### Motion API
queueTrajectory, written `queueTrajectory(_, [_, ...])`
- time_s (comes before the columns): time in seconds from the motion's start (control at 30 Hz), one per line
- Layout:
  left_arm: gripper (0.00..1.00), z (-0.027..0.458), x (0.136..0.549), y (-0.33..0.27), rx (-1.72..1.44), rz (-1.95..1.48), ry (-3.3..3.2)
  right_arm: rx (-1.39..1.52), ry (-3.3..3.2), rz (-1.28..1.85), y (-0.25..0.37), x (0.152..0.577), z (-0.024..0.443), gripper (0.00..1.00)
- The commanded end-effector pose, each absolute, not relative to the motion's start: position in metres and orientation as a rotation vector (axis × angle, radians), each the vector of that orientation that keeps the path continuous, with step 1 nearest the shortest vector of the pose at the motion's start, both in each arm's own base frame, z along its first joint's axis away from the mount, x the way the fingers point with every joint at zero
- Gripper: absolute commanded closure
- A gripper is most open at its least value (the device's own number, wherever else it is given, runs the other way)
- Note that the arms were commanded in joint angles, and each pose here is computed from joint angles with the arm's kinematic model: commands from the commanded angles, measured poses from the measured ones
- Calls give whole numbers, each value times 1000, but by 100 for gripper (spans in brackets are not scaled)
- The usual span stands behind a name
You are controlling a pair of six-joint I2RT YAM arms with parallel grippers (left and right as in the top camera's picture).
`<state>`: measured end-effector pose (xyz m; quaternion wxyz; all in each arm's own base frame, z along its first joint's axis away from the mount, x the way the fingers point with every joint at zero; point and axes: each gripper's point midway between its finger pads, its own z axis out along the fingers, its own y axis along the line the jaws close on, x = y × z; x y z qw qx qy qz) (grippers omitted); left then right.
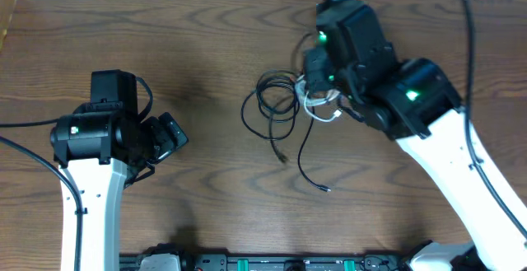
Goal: Untangle cables
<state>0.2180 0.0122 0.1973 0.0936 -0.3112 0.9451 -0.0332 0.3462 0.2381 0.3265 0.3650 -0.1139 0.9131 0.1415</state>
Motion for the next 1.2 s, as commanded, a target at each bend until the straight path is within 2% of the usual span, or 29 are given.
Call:
queueTrajectory(0.0, [1, 196, 217, 13, -942, -94, 2803, -463, 2342, 502, 266, 339, 325, 90])
queueTrajectory(0.03, [1, 196, 217, 13, -942, -94, 2803, -422, 2344, 451, 261, 346, 322, 83])
queueTrajectory(0.07, [0, 196, 217, 13, -942, -94, 2803, -370, 2350, 406, 254, 351, 320, 71])
queueTrajectory(0.17, [1, 196, 217, 13, -942, -94, 2803, -283, 2379, 329, 243, 358, 311, 71])
queueTrajectory(0.27, [1, 196, 217, 13, -942, -94, 2803, -289, 2404, 312, 242, 356, 304, 66])
queueTrajectory(0.37, [0, 196, 217, 13, -942, -94, 2803, -293, 2424, 296, 240, 354, 300, 65])
queueTrajectory(0.5, [1, 196, 217, 13, -942, -94, 2803, -273, 2444, 204, 226, 353, 294, 57])
queueTrajectory(0.73, [1, 196, 217, 13, -942, -94, 2803, -334, 2644, 96, 206, 320, 261, 32])
queueTrajectory(0.97, [1, 196, 217, 13, -942, -94, 2803, -381, 2813, -22, 194, 301, 214, 34])
queueTrajectory(1.03, [0, 196, 217, 13, -942, -94, 2803, -389, 2831, 0, 199, 302, 195, 30])
queueTrajectory(1.17, [1, 196, 217, 13, -942, -94, 2803, -405, 2841, 184, 226, 303, 158, 32])
